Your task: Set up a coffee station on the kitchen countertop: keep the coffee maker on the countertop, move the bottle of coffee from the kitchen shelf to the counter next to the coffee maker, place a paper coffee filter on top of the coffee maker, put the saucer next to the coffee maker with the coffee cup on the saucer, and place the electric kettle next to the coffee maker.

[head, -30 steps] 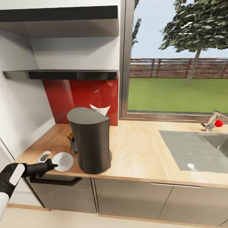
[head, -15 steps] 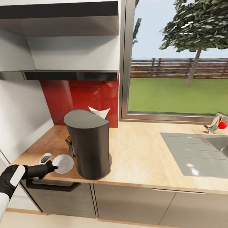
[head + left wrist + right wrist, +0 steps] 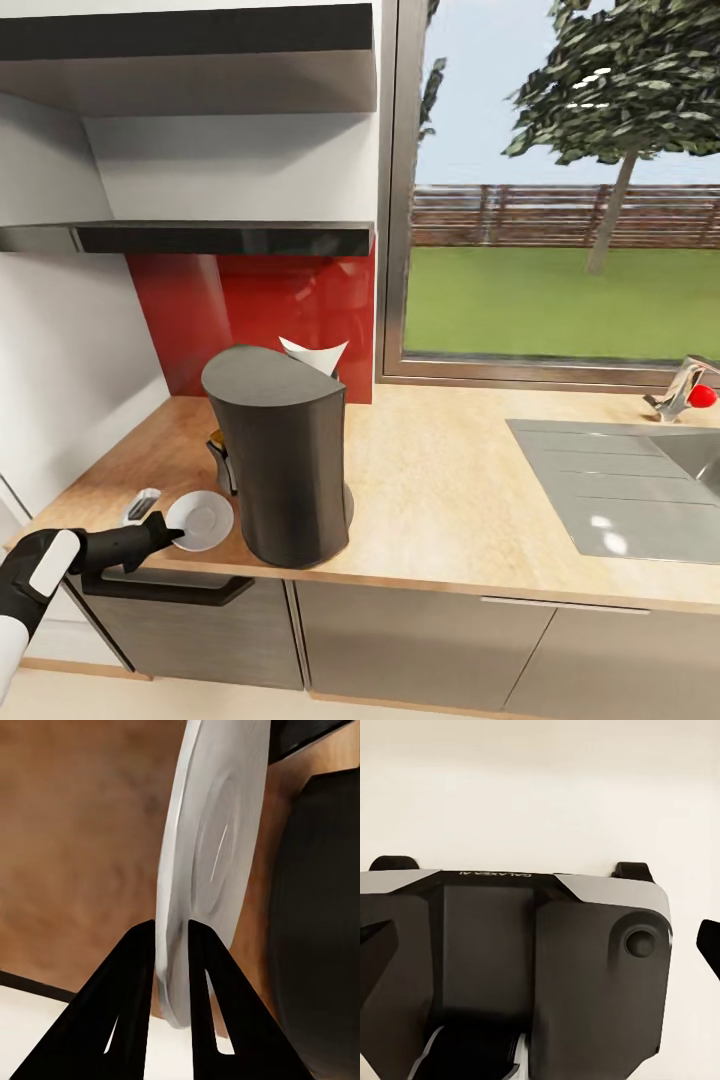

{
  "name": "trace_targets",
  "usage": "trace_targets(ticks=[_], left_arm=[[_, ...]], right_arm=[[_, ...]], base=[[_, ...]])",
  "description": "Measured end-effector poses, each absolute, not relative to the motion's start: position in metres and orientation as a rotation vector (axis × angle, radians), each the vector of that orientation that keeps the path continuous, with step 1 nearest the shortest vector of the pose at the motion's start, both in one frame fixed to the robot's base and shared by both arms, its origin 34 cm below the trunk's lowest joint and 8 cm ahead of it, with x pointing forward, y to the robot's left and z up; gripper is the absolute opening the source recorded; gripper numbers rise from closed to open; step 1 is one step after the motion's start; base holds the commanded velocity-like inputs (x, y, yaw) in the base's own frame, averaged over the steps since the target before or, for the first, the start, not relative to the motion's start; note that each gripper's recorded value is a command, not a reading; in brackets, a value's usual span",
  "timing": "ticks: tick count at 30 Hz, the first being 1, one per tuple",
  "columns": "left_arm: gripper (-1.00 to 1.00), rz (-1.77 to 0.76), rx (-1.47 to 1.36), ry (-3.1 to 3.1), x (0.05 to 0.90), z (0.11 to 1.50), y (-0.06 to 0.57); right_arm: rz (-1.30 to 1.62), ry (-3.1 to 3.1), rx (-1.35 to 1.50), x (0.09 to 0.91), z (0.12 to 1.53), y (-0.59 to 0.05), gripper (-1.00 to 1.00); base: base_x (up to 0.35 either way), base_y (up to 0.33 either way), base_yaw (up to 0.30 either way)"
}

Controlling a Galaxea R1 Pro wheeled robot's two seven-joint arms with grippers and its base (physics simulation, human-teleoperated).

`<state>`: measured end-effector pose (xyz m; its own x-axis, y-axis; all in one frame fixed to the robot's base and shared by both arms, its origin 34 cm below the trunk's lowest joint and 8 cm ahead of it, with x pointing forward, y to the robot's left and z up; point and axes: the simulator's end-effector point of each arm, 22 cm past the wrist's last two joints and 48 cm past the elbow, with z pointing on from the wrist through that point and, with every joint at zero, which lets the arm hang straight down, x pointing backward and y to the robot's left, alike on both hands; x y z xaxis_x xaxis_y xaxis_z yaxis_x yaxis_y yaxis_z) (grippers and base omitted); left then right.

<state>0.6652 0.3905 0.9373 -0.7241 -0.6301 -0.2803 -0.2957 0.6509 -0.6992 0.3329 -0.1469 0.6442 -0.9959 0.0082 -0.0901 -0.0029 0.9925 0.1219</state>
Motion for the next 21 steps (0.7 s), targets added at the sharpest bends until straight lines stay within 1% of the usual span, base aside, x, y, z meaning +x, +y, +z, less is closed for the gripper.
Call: trace_targets(ticks=[8,9,10,21], left_arm=[[-1.00,-0.848,-0.707,2.345,0.6686,0.9380,0.3940],[1.00,-0.846,-0.706,2.344,0.6689,0.9381,0.3940],[1.00,-0.798,-0.686,2.369,0.6667,0.9323,0.3986],[1.00,-0.795,-0.683,2.367,0.6672,0.9329,0.3990]], right_arm=[[0.187,3.045,0.004,0.3329,0.6442,-0.1469,1.00],[0.187,3.045,0.004,0.3329,0.6442,-0.1469,1.00],[0.187,3.046,0.004,0.3329,0.6440,-0.1469,1.00],[0.187,3.046,0.004,0.3329,0.6440,-0.1469,1.00]], base=[[0.000,0.000,0.000],[0.000,0.000,0.000],[0.000,0.000,0.000],[0.000,0.000,0.000]])
